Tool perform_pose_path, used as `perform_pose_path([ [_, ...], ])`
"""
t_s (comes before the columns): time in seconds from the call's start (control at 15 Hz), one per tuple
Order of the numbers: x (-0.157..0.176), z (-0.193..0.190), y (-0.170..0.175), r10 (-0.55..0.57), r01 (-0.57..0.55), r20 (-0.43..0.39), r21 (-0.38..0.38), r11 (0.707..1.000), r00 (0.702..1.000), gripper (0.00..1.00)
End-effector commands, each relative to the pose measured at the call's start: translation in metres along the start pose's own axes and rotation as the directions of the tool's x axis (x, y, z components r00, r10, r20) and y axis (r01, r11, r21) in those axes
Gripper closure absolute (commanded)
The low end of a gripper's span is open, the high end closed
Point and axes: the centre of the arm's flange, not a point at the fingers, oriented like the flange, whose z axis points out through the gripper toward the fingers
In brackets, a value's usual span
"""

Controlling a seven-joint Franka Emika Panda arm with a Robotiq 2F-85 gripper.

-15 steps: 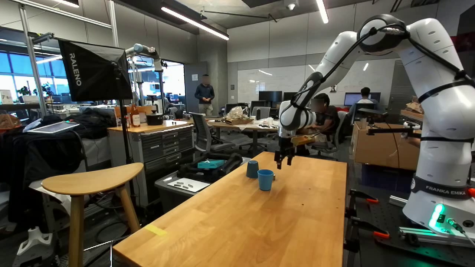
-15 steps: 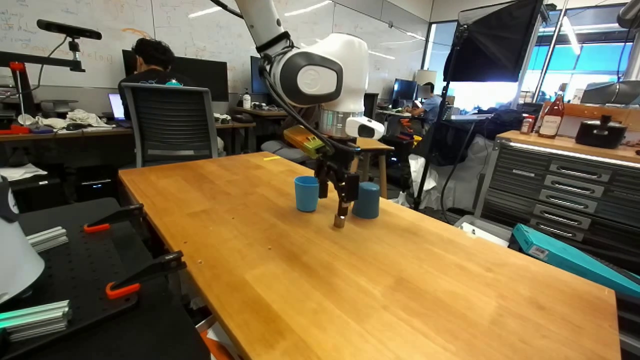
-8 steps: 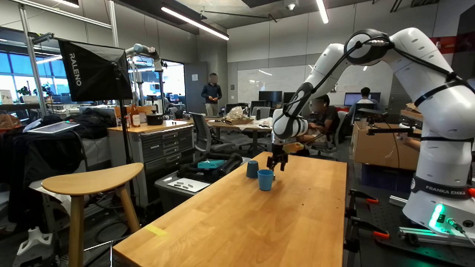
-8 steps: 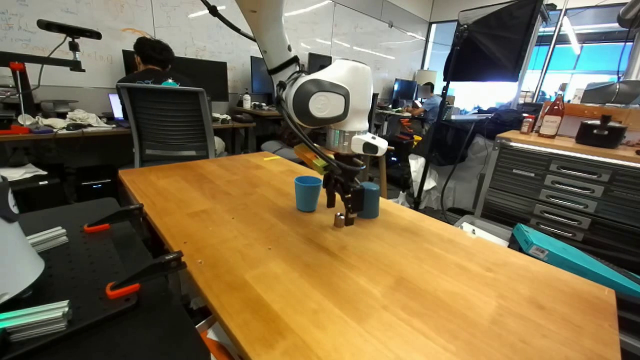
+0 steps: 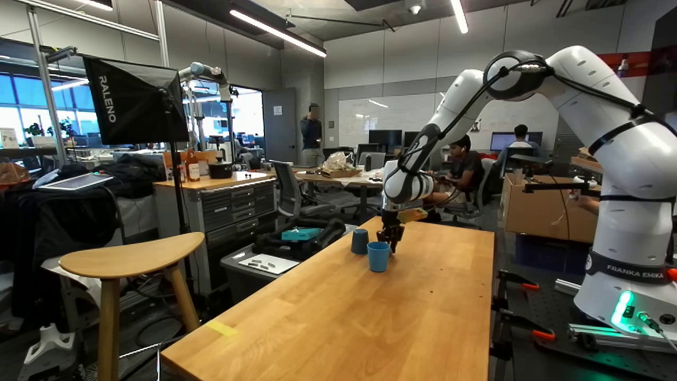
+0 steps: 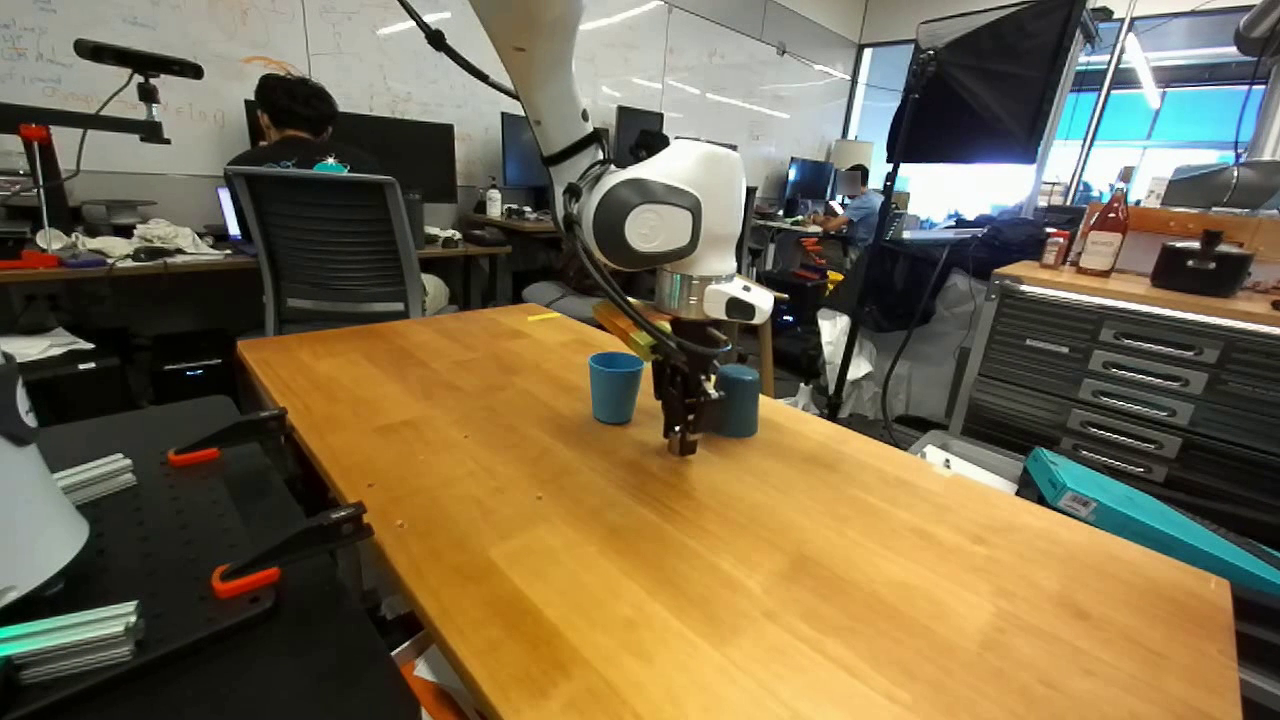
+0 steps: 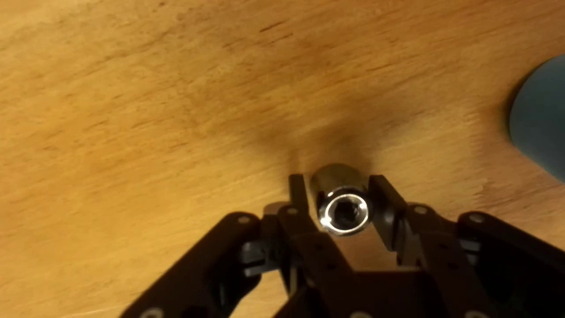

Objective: Put the golden object in the blue cup

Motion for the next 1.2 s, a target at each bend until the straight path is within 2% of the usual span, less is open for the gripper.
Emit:
perform_pose_path([
  [0.0, 0.012, 0.004, 0.005, 0.022, -0.022, -0.032, 0.01, 1.0, 0.999, 0.89],
  [0.07, 0.011, 0.002, 0.007, 0.024, -0.024, -0.034, 0.011, 1.0, 0.999, 0.93],
  [0.33, 0.008, -0.017, 0.005, 0.02, -0.02, -0.016, 0.032, 0.999, 1.0, 0.92],
  [0.87, 0.007, -0.095, -0.027, -0.044, 0.045, -0.014, 0.098, 0.994, 0.999, 0.92],
  [1.13, 0.001, -0.107, -0.05, -0.077, 0.07, 0.036, 0.166, 0.984, 0.996, 0.92],
])
